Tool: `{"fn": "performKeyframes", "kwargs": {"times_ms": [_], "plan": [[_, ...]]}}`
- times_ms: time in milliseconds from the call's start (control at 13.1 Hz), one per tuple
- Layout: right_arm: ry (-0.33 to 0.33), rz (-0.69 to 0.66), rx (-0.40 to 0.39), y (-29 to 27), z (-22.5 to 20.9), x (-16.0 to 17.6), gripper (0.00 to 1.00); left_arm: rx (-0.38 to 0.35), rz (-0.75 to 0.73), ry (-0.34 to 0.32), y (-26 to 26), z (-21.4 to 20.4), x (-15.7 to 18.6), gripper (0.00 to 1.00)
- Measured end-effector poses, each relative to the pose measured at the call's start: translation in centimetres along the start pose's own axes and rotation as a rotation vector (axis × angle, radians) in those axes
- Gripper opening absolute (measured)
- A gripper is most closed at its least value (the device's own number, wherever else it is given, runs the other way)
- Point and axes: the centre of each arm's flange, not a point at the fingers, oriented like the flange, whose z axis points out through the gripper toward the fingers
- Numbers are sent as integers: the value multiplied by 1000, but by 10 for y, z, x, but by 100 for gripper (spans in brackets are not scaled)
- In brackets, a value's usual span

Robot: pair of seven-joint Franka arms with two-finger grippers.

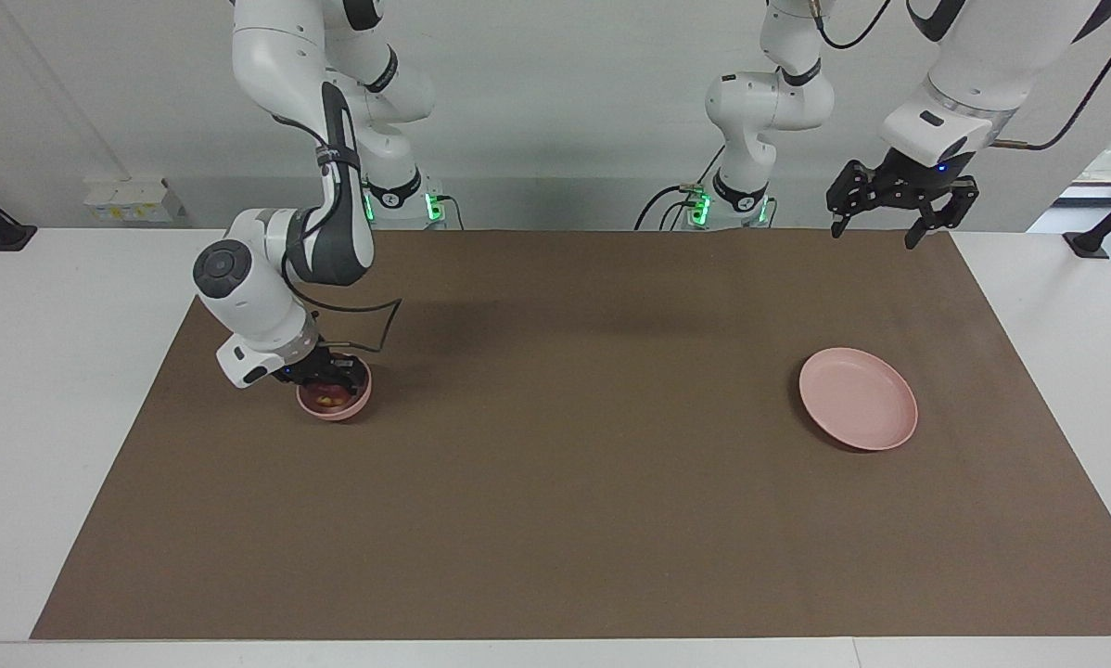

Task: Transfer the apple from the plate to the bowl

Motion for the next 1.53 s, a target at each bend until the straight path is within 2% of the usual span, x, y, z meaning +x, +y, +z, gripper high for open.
{"fn": "performKeyframes", "kwargs": {"times_ms": [76,229,382,612,994,1300,1529], "plan": [[0,0,0,0,0,0,80,0,-2,0,-1,0,0,100],[12,-4,1,-2,-5,3,100,0,-11,0,-6,0,-1,100],[44,-7,5,-6,-29,8,100,0,-21,0,-11,0,-1,100],[58,-28,-6,-10,-105,3,100,0,-34,1,-18,0,-2,100],[102,-48,-36,-5,-241,-58,100,0,-36,1,-19,0,-3,100],[81,-42,-29,-7,-314,-104,100,0,-35,1,-19,0,-2,100],[105,-36,-23,-2,-340,-124,100,0,-35,1,-19,0,-3,100]]}}
